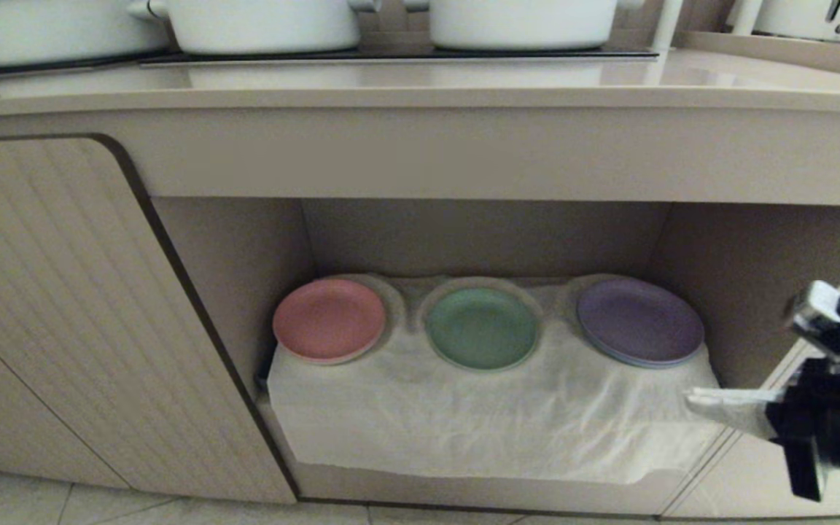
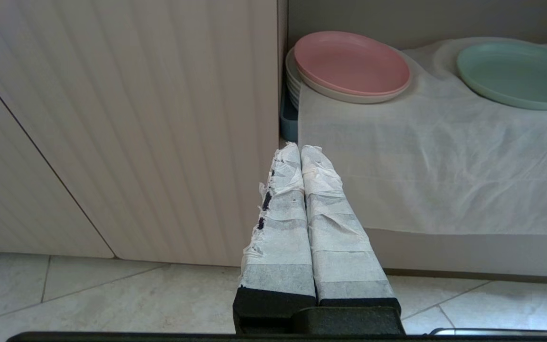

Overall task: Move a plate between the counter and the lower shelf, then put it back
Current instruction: Pick up the plate in the cupboard

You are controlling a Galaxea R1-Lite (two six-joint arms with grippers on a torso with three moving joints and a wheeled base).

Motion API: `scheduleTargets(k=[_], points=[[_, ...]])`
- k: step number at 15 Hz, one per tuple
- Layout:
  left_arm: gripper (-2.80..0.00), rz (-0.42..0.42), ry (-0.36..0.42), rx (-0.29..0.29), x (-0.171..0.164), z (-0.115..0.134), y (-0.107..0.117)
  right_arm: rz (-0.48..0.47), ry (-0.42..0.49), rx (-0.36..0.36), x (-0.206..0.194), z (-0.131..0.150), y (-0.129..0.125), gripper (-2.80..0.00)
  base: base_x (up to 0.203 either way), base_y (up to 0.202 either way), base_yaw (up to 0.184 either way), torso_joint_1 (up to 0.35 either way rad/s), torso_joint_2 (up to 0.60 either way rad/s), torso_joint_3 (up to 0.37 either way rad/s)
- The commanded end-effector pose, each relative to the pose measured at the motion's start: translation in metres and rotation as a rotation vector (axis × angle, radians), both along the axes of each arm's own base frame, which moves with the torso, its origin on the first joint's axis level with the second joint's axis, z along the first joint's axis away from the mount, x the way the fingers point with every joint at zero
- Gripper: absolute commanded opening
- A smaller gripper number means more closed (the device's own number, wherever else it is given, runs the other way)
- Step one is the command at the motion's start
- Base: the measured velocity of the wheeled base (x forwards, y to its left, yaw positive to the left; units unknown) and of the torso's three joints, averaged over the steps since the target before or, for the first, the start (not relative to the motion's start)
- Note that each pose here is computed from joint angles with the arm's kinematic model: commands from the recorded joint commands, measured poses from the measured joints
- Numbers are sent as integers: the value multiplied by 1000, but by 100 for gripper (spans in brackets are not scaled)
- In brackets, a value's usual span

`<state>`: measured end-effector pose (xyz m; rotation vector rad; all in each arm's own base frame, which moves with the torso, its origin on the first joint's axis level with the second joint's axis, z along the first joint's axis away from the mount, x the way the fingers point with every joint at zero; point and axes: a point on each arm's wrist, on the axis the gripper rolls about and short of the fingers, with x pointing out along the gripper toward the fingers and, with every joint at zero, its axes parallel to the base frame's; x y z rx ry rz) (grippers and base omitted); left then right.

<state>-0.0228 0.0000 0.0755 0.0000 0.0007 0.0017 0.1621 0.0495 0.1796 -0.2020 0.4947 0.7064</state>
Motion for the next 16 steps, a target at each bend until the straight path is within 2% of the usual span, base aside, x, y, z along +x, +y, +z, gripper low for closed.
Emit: scheduleTargets(k=[1,4,7,10,12,16], points=[[-280,0,-1,0,0,0,0,53,69,-30,17,-12,16,-280,0,0,0,0,0,0],[-280,0,-1,-1,0,0,0,79,121,-108,36,-29,32,-280,0,0,0,0,0,0],[-280,0,-1,0,0,0,0,83,173,-138,50,-42,39,-280,0,0,0,0,0,0],[-280,0,-1,-1,0,0,0,44,226,-186,63,-61,43,-280,0,0,0,0,0,0],[-280,0,-1,0,0,0,0,23,224,-188,75,-63,47,-280,0,0,0,0,0,0],[-280,0,-1,-1,0,0,0,-30,273,-139,104,-69,58,-280,0,0,0,0,0,0]])
